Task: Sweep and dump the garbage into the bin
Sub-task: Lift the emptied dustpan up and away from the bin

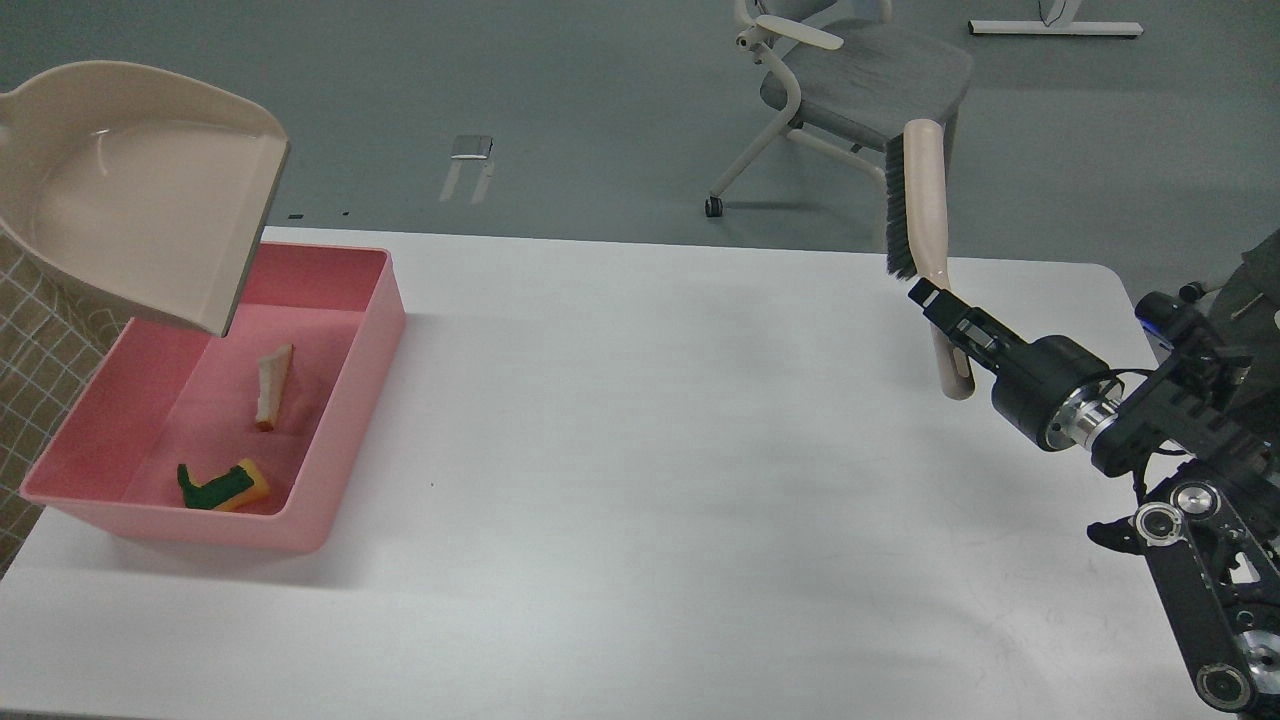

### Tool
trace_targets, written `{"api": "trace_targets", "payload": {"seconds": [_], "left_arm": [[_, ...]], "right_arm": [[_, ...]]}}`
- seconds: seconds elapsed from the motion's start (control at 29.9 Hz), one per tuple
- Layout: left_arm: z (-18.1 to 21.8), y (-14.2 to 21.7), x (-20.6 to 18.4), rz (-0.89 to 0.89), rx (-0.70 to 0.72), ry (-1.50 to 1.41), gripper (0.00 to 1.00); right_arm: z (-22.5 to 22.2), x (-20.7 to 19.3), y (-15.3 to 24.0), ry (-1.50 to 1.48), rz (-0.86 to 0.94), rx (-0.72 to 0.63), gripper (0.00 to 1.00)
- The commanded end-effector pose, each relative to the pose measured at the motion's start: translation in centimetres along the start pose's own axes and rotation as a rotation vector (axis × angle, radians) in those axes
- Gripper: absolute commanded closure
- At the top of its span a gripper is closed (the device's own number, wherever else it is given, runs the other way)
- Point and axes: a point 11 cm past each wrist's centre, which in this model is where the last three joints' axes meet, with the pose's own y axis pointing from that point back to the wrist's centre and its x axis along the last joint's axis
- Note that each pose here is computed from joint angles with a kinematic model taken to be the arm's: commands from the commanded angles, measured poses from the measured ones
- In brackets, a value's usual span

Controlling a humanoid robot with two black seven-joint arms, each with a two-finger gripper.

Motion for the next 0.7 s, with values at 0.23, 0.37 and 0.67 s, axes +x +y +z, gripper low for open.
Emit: {"api": "trace_targets", "payload": {"seconds": [0.23,0.37,0.67], "left_arm": [[2.7,-1.3,-1.7,-0.057,-0.088,-0.006,1.00],[4.0,-1.7,-1.9,-0.056,-0.139,0.013,1.00],[5.6,-2.5,-4.0,-0.119,-0.194,0.030,0.99]], "right_arm": [[-0.2,0.1,0.0,0.002,0.004,0.005,0.75],[-0.4,0.3,0.0,0.004,0.007,0.012,0.75],[-0.6,0.4,0.0,0.007,0.010,0.015,0.75]]}}
